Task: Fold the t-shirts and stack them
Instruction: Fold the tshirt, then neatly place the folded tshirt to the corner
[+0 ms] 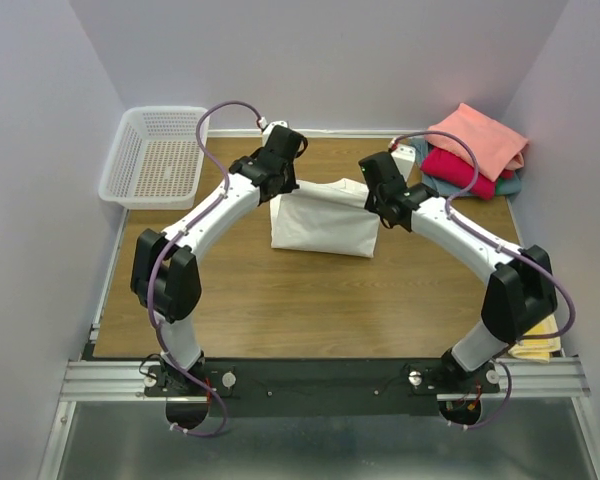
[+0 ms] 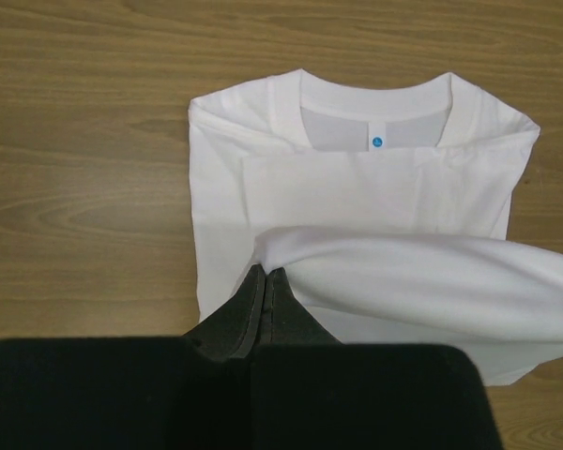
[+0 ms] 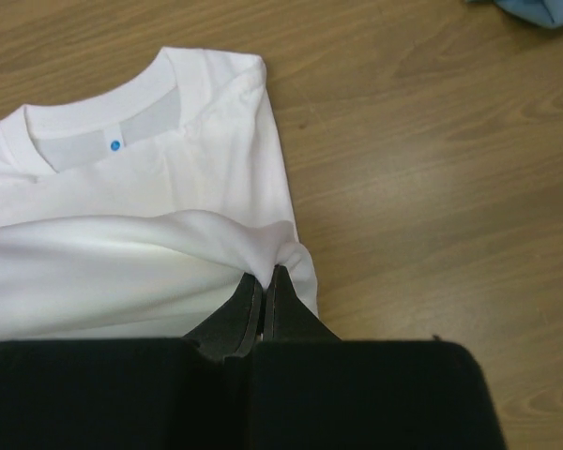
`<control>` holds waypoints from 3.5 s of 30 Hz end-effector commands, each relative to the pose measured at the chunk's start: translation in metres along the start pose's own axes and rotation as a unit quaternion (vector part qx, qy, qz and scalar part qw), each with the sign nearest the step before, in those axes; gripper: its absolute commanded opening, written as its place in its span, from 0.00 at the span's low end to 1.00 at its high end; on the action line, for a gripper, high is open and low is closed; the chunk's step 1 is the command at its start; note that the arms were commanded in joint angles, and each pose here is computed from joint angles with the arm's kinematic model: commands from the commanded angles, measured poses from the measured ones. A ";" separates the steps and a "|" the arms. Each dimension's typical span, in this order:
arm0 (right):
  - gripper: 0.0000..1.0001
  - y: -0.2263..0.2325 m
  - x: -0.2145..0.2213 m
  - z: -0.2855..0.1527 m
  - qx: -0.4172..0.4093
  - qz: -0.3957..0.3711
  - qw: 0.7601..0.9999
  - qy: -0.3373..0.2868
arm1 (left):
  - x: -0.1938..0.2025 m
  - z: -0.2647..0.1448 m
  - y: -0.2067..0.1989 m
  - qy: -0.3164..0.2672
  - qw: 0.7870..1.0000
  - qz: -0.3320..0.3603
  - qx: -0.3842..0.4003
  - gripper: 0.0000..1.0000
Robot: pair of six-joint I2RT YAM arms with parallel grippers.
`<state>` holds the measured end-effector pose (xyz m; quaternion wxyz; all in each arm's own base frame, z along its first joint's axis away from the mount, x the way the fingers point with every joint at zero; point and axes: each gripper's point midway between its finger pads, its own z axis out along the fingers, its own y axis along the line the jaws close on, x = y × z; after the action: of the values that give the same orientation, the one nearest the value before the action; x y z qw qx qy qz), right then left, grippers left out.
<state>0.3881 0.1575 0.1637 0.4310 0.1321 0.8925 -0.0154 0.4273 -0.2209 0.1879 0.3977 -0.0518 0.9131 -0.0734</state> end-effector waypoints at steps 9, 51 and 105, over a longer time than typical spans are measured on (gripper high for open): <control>0.01 0.019 -0.041 0.082 -0.004 -0.032 0.999 0.005 | -0.035 0.053 0.056 -0.002 0.996 0.008 -0.087 0.00; 0.89 0.020 0.007 0.100 -0.141 -0.017 0.977 0.160 | 0.003 0.103 0.054 0.070 0.997 0.027 0.030 0.38; 0.24 0.059 0.166 0.135 -0.379 0.061 0.855 0.349 | -0.046 0.039 0.127 0.009 0.998 -0.047 0.049 0.38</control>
<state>0.4652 0.2415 0.0317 0.2487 -0.0315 0.8661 0.4324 0.4879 -0.0970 0.1601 0.3804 -0.0813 0.9114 -0.1347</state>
